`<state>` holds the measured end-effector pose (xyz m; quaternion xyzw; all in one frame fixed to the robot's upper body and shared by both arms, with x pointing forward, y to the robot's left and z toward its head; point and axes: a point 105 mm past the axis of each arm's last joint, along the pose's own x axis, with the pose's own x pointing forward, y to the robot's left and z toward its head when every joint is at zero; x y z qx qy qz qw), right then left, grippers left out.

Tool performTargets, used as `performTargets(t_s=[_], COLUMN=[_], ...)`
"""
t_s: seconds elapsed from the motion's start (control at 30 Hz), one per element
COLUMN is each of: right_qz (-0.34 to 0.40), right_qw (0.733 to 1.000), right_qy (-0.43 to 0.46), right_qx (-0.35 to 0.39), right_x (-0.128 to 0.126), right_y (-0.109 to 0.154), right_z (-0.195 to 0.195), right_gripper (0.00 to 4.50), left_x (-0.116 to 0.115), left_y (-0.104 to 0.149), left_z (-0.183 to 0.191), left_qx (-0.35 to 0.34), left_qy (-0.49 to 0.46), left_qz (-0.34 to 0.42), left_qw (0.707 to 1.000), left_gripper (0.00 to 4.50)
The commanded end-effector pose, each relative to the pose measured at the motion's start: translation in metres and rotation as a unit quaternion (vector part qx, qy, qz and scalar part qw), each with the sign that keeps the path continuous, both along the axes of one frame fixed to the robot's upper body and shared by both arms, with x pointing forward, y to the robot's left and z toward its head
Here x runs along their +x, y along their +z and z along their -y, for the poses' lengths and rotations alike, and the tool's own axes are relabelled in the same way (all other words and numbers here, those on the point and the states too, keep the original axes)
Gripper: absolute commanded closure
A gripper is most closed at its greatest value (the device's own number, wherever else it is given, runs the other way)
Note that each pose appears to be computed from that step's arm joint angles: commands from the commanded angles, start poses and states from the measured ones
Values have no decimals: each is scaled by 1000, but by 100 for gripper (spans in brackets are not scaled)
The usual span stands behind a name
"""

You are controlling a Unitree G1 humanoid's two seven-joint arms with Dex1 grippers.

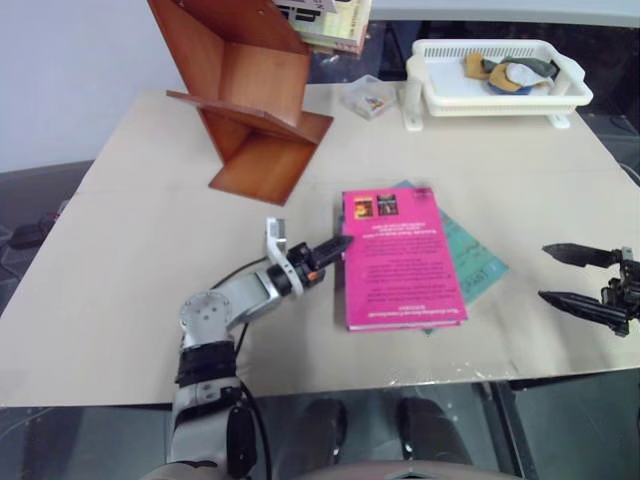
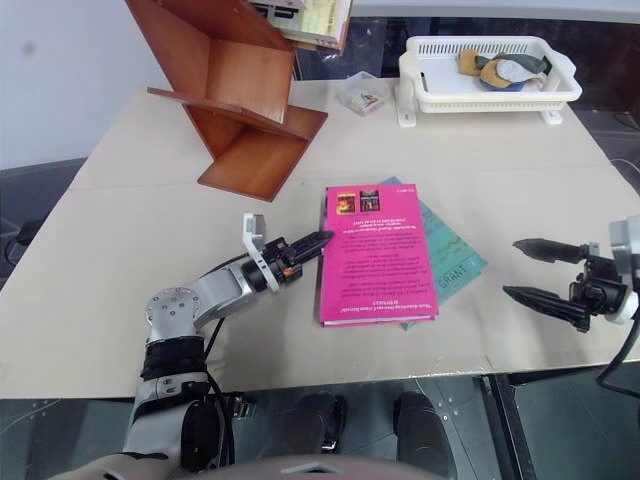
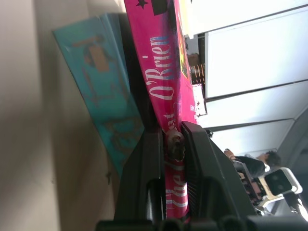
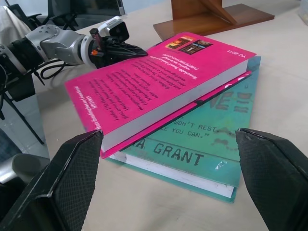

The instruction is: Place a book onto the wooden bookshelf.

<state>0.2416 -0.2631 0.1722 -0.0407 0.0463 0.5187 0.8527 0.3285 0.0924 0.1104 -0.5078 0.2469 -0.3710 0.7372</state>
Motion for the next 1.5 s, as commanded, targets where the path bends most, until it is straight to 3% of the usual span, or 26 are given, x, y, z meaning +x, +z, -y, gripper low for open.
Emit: performTargets(t_s=[0.03, 0.23, 0.33, 0.57, 0.67, 0.7, 0.73, 0.87, 1.13, 1.3, 1.4, 1.5], right_qz=[28, 26, 26, 25, 25, 25, 25, 26, 15, -2, -1, 6], right_qw=[1000, 1000, 1000, 1000, 1000, 1000, 1000, 1000, 999, 998, 995, 993], right_qy=[9, 9, 8, 10, 14, 15, 15, 16, 39, 62, 100, 114], right_qx=[-6, -5, -4, -5, -5, -6, -6, -6, 18, 22, 0, 0], right_x=[-1, -1, -2, -2, 0, 1, 1, 1, -5, -9, -9, -4], right_y=[10, 8, 7, 5, 6, 7, 7, 8, 13, 16, 18, 22], right_z=[-5, -6, -7, -8, -9, -9, -9, -10, -16, -17, -21, -26], right_gripper=[0, 0, 0, 0, 0, 0, 0, 0, 0, 0, 0, 0], left_x=[-6, -20, -24, -32, -38, -41, -42, -46, -51, -40, -20, -24], left_y=[9, 16, 13, 22, 16, 15, 16, 17, 8, 3, 2, 9], left_z=[1, -3, -7, -1, 9, 13, 15, 12, -8, -20, -24, -18], left_qx=[-6, -2, 21, -12, -16, -14, -20, -42, -30, -28, -18, -25], left_qy=[-12, 9, 81, 160, 147, 137, 132, 116, 68, 51, 21, -42], left_qz=[15, 33, 29, 14, -2, -2, -4, -14, -18, -16, -19, -5], left_qw=[1000, 999, 996, 987, 989, 990, 991, 992, 997, 998, 999, 999], left_gripper=[443, 443, 443, 443, 443, 341, 320, 124, 124, 124, 124, 124])
